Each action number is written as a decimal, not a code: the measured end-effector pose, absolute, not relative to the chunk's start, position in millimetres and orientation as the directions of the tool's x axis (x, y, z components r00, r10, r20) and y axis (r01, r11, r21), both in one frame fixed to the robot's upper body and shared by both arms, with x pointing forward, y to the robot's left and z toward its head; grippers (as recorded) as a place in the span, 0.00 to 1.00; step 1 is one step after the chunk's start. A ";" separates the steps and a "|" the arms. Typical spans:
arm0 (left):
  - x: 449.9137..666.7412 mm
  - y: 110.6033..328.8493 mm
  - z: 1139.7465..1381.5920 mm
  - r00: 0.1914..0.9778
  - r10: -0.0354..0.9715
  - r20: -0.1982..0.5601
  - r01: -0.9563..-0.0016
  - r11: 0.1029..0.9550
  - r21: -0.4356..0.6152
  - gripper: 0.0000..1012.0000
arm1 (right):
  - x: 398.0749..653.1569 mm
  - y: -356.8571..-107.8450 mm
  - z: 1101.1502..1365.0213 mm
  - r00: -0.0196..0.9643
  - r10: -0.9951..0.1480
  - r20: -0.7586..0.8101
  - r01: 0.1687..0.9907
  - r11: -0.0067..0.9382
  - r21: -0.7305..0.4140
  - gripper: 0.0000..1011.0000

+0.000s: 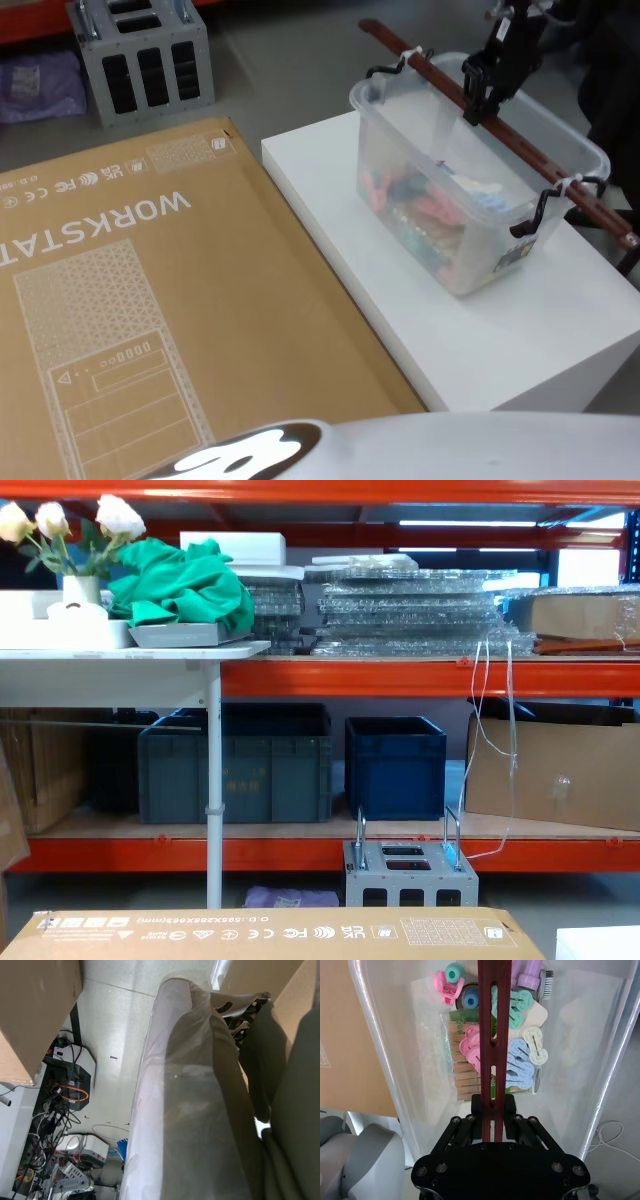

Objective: Use one hand to grasp the basket and place it at the designated location.

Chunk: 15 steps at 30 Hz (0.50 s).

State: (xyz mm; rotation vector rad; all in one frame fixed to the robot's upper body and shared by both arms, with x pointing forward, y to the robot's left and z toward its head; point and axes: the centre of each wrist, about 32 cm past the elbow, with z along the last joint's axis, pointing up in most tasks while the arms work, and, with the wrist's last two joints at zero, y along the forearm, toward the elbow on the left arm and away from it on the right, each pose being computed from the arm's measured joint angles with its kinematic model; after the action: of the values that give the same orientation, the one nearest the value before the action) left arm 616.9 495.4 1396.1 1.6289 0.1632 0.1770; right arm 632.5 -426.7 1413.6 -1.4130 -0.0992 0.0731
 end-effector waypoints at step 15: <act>616.9 495.4 1396.0 0.977 0.213 0.015 -0.002 -0.065 0.998 0.00 | 625.5 -414.2 1448.1 0.985 0.162 0.064 0.042 0.137 -0.990 0.23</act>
State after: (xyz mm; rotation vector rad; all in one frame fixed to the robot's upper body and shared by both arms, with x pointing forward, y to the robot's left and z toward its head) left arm 616.9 495.4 1396.0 1.6289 0.1633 0.1770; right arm 625.5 -414.2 1448.1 -1.4329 -0.1697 0.0870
